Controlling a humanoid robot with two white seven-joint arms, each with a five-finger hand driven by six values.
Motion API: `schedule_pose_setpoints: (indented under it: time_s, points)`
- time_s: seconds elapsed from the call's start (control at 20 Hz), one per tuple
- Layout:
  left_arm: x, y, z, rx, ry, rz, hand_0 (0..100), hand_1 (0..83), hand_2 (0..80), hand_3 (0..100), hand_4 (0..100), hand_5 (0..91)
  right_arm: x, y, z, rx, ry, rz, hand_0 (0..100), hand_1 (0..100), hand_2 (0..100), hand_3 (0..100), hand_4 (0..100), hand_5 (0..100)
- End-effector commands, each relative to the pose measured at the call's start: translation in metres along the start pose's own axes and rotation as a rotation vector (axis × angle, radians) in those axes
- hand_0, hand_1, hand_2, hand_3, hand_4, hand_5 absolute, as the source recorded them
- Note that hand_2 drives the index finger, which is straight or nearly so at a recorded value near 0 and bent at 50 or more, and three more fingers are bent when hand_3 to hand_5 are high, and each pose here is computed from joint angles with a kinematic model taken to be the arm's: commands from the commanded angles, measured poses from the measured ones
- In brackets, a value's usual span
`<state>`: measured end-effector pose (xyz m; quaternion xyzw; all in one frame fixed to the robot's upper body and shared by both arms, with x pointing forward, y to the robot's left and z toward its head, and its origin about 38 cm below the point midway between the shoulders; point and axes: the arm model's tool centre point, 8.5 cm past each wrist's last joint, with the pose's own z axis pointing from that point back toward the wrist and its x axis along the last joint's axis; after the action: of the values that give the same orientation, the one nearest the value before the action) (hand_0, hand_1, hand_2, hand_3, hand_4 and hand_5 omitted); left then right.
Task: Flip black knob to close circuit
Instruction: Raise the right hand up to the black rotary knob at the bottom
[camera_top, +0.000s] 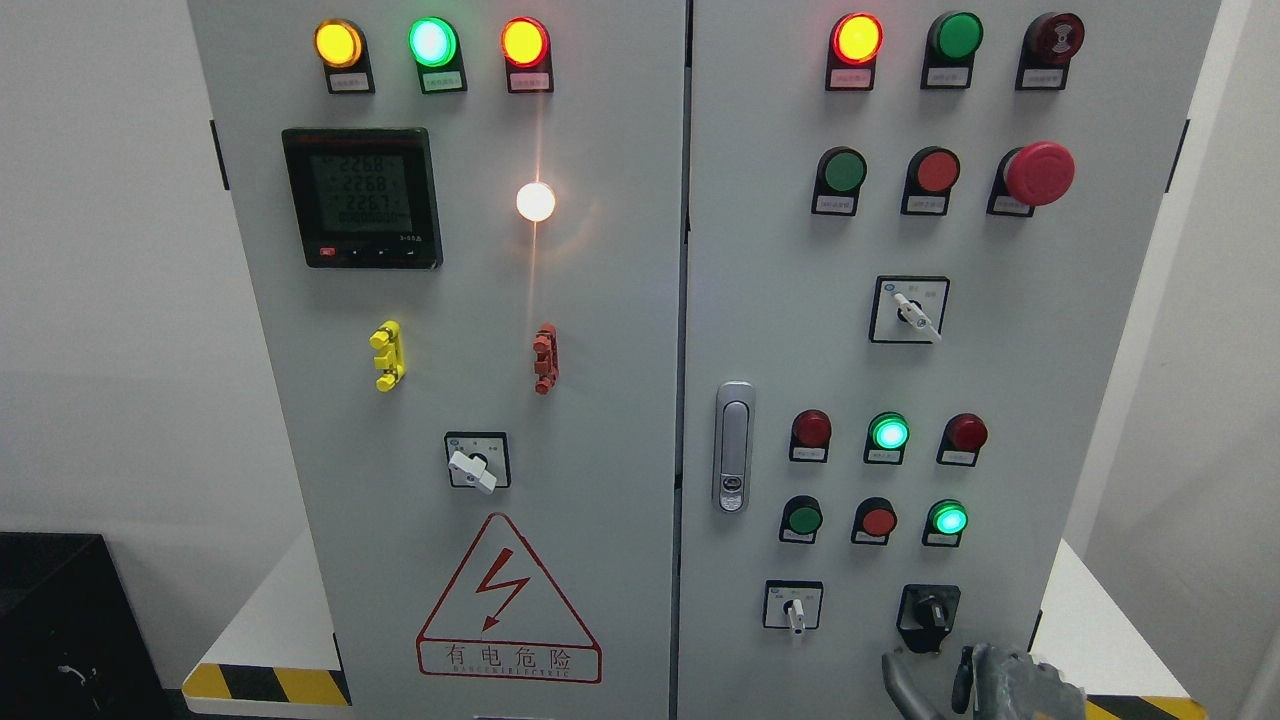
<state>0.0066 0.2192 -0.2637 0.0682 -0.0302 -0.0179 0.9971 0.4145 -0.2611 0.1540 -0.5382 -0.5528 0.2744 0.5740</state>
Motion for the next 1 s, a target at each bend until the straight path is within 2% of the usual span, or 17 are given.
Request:
schedule_pose_setpoints:
  time_s: [0.0,0.5,0.95]
  points:
    - [-0.005,-0.001,0.0,-0.003,-0.005,0.004,12,55.6,0.0,0,0,0.0,-0.006,-0.008,-0.008,-0.022,0.02,-0.001,0,0,85,100,90,95]
    - [-0.004,-0.001,0.0,-0.004,-0.006,0.004,12,55.6,0.0,0,0,0.0,-0.007,-0.003,-0.015,-0.009,0.028,0.006,0,0,85,100,90,95]
    - [-0.004,-0.002,0.0,-0.005,-0.006,0.004,12,55.6,0.0,0,0,0.0,-0.019,-0.008,-0.018,-0.021,0.045,0.024,0,0,84,100,89,95]
